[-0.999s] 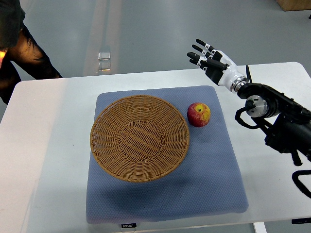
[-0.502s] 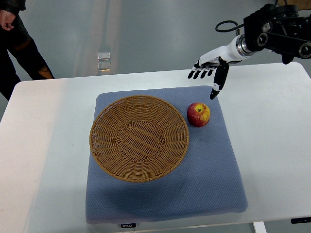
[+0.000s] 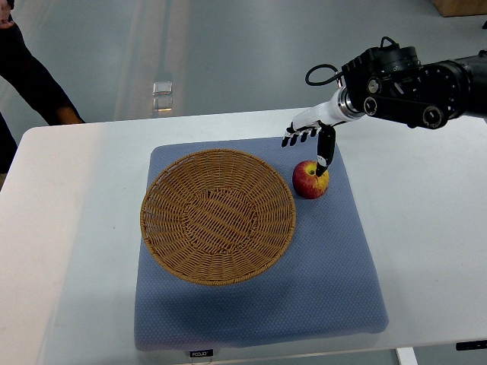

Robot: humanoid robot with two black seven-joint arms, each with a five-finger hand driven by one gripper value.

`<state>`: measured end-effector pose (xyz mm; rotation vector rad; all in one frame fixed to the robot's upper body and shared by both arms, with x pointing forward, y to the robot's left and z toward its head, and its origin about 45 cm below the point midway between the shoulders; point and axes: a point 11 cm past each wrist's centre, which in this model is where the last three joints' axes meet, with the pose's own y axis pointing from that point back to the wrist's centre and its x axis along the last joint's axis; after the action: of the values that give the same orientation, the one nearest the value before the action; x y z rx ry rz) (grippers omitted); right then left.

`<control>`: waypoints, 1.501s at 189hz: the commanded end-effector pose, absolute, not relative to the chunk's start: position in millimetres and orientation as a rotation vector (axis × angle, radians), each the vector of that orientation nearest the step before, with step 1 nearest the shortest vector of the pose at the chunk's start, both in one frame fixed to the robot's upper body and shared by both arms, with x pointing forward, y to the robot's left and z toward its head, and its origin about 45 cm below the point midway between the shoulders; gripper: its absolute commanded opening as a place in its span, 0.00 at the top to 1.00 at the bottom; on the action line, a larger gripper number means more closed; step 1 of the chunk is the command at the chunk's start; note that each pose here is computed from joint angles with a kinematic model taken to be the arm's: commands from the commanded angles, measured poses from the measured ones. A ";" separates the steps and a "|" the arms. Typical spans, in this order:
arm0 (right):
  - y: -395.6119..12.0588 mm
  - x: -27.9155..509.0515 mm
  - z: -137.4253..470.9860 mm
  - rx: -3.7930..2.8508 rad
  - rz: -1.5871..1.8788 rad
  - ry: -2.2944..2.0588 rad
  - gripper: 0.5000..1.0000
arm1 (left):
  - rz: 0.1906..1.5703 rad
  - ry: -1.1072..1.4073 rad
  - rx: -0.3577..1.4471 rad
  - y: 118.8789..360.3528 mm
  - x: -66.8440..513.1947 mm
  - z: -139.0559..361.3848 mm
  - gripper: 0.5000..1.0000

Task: Place red apple in basket with right hand
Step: 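Close the right hand around the red apple and lift it, then carry the apple over the wicker basket and lower it inside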

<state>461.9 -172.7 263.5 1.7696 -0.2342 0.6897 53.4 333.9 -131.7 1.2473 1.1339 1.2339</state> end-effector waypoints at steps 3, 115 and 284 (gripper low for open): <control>-175.9 457.3 250.6 1.775 0.664 -0.222 0.15 | 1.235 1.135 1.247 333.8 53.4 -131.7 0.00; -193.1 455.7 211.0 1.741 0.706 -0.274 0.66 | 1.236 1.133 1.250 334.9 53.3 -131.6 0.00; -115.9 453.4 381.9 1.882 0.891 -0.205 0.95 | 1.234 1.132 1.250 334.4 53.2 -131.7 0.00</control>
<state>457.1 -128.6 387.4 1.8733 -0.2339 0.8803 53.3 334.4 -131.7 1.2498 1.1326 1.2347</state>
